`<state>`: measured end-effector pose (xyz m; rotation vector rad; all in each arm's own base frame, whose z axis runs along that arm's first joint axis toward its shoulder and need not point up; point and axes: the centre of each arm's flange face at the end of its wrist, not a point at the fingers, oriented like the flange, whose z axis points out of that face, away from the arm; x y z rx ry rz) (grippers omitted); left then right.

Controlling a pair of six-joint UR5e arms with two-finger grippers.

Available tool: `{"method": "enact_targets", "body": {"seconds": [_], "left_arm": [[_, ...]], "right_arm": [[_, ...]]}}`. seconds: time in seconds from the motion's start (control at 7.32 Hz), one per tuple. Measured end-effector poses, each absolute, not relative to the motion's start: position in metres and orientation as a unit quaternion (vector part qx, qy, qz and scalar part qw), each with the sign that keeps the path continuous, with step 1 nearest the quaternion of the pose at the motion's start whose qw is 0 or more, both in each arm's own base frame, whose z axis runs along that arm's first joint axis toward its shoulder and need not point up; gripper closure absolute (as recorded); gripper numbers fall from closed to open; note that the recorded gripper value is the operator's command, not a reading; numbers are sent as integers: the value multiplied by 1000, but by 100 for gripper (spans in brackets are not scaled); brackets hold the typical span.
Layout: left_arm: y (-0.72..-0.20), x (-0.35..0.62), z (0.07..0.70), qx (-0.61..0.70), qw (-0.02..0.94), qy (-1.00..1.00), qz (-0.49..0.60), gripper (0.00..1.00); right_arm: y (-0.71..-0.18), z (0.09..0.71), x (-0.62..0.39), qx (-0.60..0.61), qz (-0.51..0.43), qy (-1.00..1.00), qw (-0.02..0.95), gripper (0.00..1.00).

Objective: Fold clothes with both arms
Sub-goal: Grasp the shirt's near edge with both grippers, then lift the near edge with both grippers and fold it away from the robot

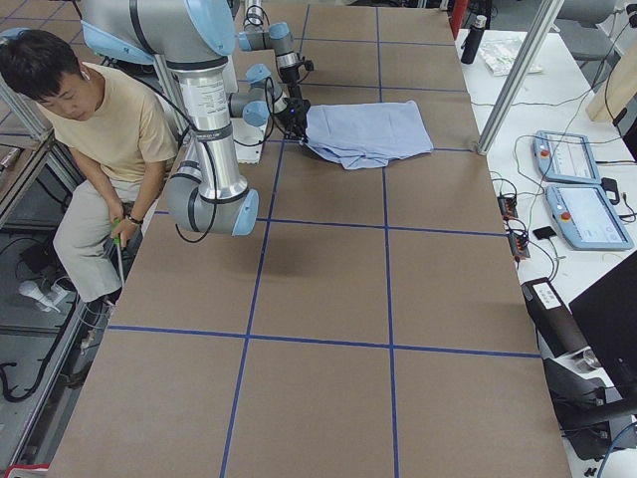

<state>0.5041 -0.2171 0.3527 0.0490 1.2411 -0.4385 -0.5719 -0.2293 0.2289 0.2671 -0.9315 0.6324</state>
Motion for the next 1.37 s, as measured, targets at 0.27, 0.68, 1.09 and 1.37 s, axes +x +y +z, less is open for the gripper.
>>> {"method": "enact_targets", "body": {"seconds": [0.27, 0.68, 1.09, 1.37], "left_arm": [[-216, 505, 350, 22, 790, 578, -202, 100], [-215, 494, 332, 22, 779, 594, -199, 100], [-210, 456, 275, 15, 742, 642, -194, 100], [-201, 415, 224, 1, 728, 661, -184, 100]], "right_arm": [[-230, 229, -571, 127, 299, -440, 837, 100], [-230, 236, -562, 128, 298, -438, 838, 100], [-204, 203, -513, 110, 284, -472, 827, 100], [-176, 174, -478, 102, 267, -488, 825, 100]]}}
